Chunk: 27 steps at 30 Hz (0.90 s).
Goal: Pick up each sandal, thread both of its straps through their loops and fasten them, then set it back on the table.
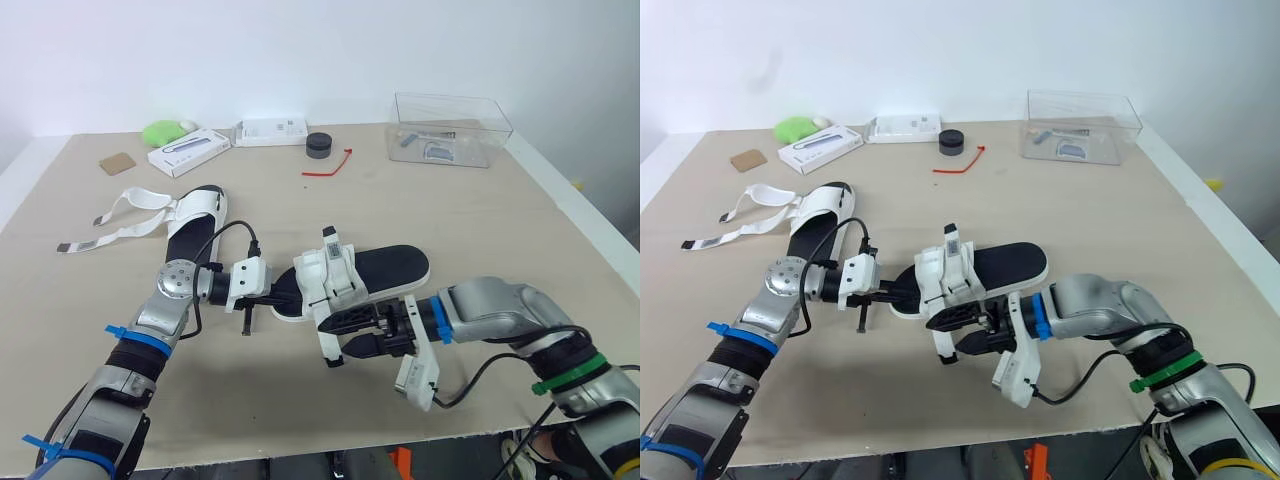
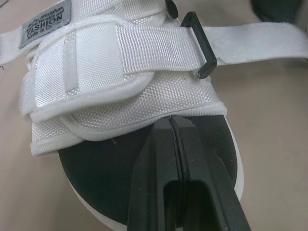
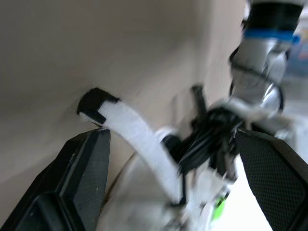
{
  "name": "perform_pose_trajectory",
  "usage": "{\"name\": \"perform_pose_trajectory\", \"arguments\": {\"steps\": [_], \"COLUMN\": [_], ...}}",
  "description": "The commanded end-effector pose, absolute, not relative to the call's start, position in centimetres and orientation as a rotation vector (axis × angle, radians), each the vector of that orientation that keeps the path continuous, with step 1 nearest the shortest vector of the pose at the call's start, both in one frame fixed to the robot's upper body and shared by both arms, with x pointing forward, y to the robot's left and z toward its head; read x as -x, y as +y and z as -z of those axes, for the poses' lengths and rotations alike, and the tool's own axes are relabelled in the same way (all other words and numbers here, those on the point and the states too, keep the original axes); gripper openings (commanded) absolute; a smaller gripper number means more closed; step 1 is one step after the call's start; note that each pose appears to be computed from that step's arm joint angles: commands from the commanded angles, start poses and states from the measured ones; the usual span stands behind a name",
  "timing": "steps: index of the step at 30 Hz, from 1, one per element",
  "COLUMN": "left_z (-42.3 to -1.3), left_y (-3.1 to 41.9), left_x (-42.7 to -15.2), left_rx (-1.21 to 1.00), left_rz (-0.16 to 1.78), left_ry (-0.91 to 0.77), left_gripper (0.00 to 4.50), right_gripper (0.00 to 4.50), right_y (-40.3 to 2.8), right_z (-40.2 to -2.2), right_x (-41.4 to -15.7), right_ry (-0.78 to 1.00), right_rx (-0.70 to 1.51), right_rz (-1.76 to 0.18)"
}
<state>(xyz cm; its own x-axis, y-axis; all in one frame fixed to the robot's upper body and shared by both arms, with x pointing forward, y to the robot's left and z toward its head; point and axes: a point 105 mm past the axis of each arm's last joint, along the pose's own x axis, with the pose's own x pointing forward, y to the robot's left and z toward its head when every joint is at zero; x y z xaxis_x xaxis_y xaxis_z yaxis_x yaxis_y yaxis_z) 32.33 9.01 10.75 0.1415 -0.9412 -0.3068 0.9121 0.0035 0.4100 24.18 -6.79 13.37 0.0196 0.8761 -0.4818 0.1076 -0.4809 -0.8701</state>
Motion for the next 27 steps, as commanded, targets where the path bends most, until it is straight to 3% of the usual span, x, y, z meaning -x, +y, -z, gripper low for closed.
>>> {"name": "perform_pose_trajectory", "arguments": {"steps": [1, 15, 18, 24, 27], "left_z": [-9.9, -9.6, -9.6, -9.6, -9.6], "left_y": [9.4, 9.6, 9.6, 9.5, 9.5], "left_x": [-32.1, -31.9, -31.9, -32.0, -32.0], "left_rx": [-0.601, -0.602, -0.602, -0.604, -0.604], "left_rz": [1.453, 1.446, 1.446, 1.448, 1.45], "left_ry": [-0.017, -0.004, -0.004, -0.005, -0.005], "left_gripper": [0.0, 0.0, 0.0, 0.0, 0.0], "right_gripper": [4.41, 4.41, 3.25, 0.24, 0.05], "right_y": [-6.3, -6.0, -6.0, -6.1, -5.9], "right_z": [-13.0, -12.7, -12.5, -12.2, -12.5], "right_x": [-24.8, -24.9, -24.5, -24.8, -24.8], "right_ry": [-1.007, -0.965, -0.945, -0.885, -0.841], "right_rx": [1.686, 1.664, 1.635, 1.601, 1.5], "right_rz": [-1.532, -1.559, -1.584, -1.587, -1.57]}}
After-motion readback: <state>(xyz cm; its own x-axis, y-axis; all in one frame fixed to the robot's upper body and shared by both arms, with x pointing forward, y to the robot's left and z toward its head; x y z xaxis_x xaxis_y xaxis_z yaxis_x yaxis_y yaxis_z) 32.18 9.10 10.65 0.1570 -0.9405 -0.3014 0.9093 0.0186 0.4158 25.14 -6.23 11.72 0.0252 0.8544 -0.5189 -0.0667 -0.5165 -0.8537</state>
